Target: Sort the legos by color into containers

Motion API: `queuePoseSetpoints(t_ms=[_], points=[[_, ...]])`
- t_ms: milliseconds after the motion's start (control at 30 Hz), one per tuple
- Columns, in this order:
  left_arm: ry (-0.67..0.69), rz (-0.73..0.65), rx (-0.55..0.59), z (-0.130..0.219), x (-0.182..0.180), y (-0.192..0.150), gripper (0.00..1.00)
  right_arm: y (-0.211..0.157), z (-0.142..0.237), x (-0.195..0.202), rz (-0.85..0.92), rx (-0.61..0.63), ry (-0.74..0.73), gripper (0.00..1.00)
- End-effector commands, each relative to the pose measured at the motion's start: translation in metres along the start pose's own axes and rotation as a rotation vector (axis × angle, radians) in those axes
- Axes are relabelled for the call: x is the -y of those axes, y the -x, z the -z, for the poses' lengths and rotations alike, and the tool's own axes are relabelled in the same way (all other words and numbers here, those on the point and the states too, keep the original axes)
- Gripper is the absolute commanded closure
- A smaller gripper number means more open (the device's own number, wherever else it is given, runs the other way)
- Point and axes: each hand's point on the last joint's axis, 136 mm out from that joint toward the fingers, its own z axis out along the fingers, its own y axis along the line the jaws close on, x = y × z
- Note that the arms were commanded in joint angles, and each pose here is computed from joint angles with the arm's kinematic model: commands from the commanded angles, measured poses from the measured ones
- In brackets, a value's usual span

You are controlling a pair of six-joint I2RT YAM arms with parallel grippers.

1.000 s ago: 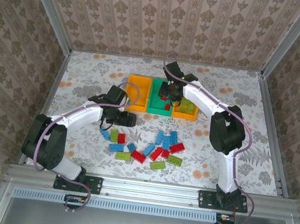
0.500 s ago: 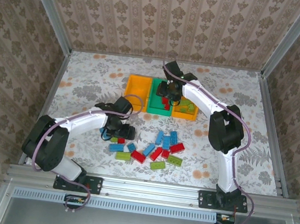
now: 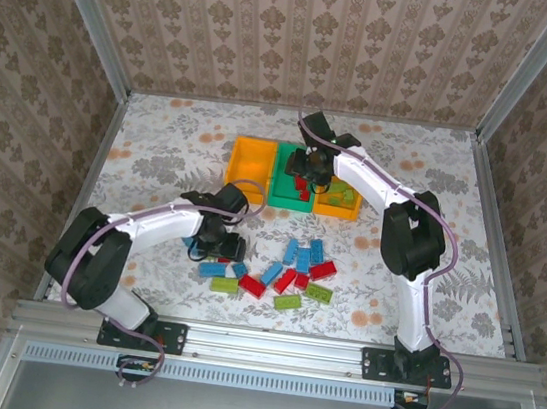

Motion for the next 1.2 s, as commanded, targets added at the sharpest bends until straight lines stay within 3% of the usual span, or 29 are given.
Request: queuePoseSetpoints(t_ms=[0, 100, 467, 867, 1167], points=[[0.029, -0.012, -0.003, -0.002, 0.003, 0.006, 0.45, 0.004, 0.020, 0.002, -0.007, 0.021, 0.024, 0.42], [0.037, -0.032, -0.005, -0.004, 0.007, 0.012, 0.47, 0.006, 0.031, 0.002, -0.008, 0.039, 0.034, 0.42], [0.004, -0.098, 0.082, 0.007, 0.031, 0.054, 0.73, -0.008, 0.071, 0.029, -0.009, 0.086, -0.012, 0.39], [-0.155, -0.245, 0.340, 0.071, 0.101, 0.174, 0.73, -0.093, 0.077, 0.097, -0.057, 0.001, -0.124, 0.36], [-0.280, -0.220, 0.351, 0.058, 0.123, 0.227, 0.68, -0.167, 0.068, 0.127, -0.238, -0.138, -0.196, 0.29]])
